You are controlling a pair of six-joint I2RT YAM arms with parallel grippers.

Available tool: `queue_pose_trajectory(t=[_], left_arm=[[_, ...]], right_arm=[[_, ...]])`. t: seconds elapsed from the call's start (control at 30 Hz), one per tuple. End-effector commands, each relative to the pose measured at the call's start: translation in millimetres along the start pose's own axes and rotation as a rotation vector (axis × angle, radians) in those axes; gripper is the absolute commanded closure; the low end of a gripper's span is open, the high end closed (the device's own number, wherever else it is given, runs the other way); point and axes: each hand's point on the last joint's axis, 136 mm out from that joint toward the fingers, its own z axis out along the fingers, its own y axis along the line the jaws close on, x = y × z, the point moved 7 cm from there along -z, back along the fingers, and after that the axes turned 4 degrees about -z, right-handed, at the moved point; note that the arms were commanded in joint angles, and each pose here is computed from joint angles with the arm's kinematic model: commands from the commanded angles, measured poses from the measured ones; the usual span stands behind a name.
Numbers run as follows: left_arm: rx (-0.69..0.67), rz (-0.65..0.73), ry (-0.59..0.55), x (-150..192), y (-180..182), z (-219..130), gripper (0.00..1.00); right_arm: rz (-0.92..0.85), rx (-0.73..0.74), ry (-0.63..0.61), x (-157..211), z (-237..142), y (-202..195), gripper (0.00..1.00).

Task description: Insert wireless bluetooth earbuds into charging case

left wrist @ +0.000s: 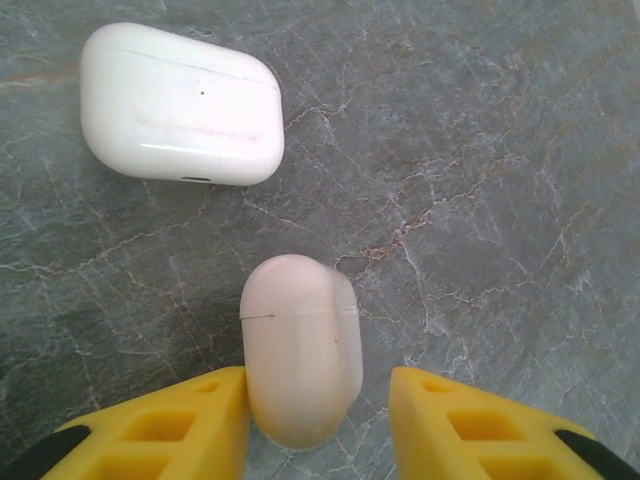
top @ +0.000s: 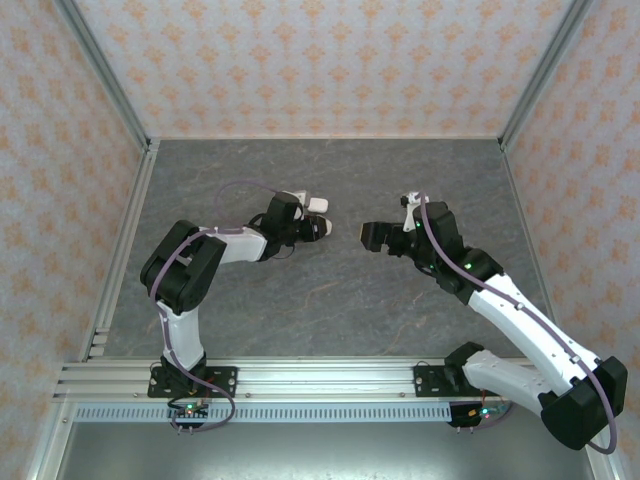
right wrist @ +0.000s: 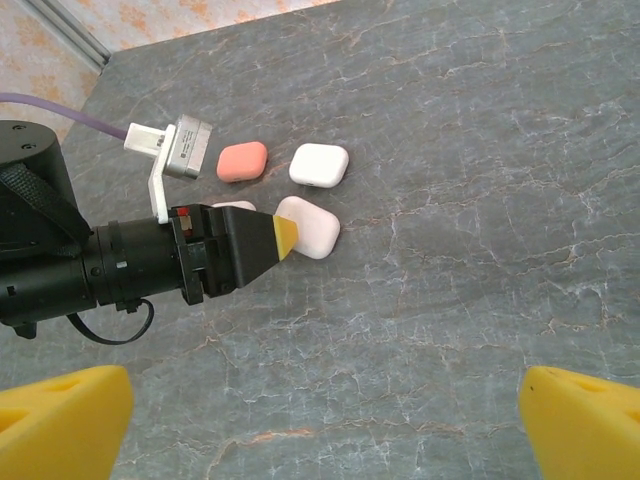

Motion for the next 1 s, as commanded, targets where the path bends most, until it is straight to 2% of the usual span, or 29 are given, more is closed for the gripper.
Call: queue_pose_trajectory(t=[0.0,0.37,0.63,0.97], left_arm=[[-0.007,0.015,-0.031,-10.2,-5.0,-5.1,0.56],[0.030,0.097,-0.175,-35.8,-32.0,-65.0,0.43],[0.000,0.221,-0.393,-49.3,-46.7,-144.7,0.36],[-0.144,0.332,-0.723,-28.2,-25.4,-245.7,0.18]], right_arm=[[-0.009,0.038,-0.010,-0.6,-3.3,-5.1,0.01],[-0.029,0.105,-0.014,-2.1,-8.1,-11.4,0.01],[-0.074,0.231,-0.091,-16.8,-20.6,-21.3,0.01],[-0.117,0.481,-0.299,-47.4,-47.8,-42.8,0.01]])
